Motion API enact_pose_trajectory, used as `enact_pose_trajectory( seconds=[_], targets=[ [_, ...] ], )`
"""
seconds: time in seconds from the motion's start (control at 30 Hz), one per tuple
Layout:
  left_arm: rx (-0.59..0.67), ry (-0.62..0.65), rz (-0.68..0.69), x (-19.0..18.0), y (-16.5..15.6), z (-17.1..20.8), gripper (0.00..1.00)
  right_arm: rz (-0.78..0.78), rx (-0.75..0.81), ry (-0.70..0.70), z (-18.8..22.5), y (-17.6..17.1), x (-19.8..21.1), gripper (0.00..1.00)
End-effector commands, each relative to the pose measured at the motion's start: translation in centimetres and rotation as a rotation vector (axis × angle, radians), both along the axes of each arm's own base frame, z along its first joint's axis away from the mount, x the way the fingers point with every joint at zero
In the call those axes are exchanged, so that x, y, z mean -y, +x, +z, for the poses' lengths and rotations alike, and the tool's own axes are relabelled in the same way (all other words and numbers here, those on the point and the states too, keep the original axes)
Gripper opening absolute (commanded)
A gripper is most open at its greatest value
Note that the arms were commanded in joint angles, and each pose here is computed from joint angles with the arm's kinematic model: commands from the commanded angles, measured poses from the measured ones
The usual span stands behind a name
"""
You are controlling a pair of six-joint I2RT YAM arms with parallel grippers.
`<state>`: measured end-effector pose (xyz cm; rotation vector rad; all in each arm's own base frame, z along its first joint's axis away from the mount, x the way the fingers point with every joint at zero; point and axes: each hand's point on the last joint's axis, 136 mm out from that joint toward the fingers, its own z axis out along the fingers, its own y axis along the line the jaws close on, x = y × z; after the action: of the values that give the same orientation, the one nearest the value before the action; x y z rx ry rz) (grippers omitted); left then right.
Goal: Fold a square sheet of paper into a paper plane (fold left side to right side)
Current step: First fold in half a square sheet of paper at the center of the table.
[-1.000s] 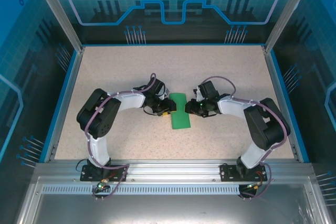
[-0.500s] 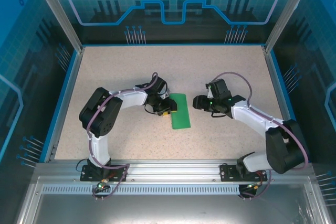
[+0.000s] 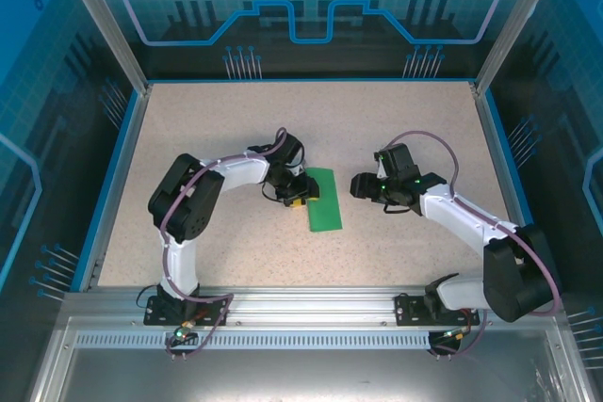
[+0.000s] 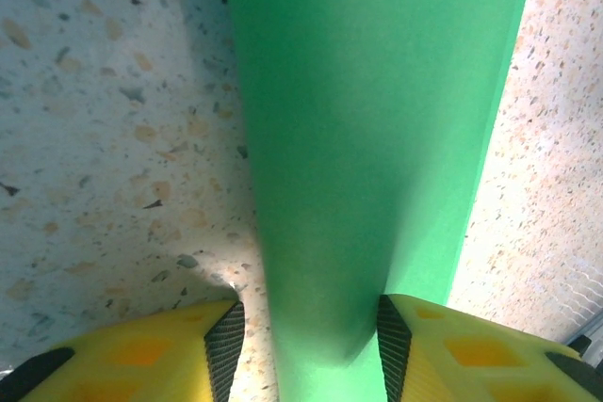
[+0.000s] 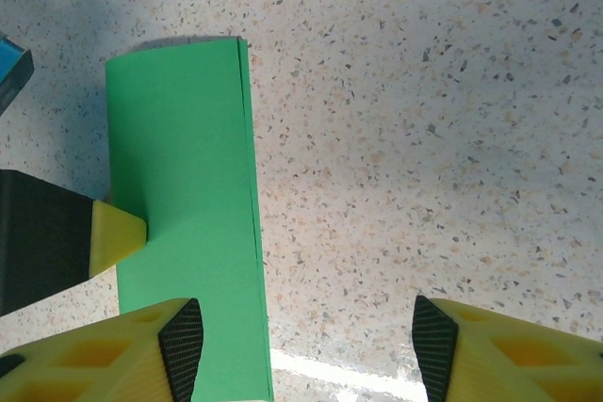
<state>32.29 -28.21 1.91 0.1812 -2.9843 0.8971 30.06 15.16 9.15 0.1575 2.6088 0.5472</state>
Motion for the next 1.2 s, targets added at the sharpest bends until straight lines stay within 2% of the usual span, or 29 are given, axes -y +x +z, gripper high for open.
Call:
enact_pose_trajectory(
  seconds=[0.0, 0.57, 0.73, 0.97, 1.17],
  targets=[
    [-0.035, 0.098, -0.064, 0.1, -1.6, -4.4, 0.47, -0.012, 0.004, -0.020, 0.2, -0.2, 0.9, 0.64],
    [-0.046, 0.129, -0.080, 0.3, -1.8, -5.0, 0.48, 0.025, -0.027, 0.045, -0.3, -0.4, -0.7, 0.64],
    [-0.047, 0.133, -0.077, 0.2, -1.7, -5.1, 0.48, 0.057, -0.051, 0.077, -0.8, -0.4, -1.9, 0.61],
    [-0.047, 0.138, -0.076, 0.1, -1.8, -5.1, 0.48, 0.097, -0.085, 0.111, -1.6, -0.6, -3.8, 0.52],
    [-0.048, 0.140, -0.076, 0.1, -1.8, -5.2, 0.49, 0.138, -0.124, 0.148, -2.4, -0.7, -6.0, 0.33]
  ],
)
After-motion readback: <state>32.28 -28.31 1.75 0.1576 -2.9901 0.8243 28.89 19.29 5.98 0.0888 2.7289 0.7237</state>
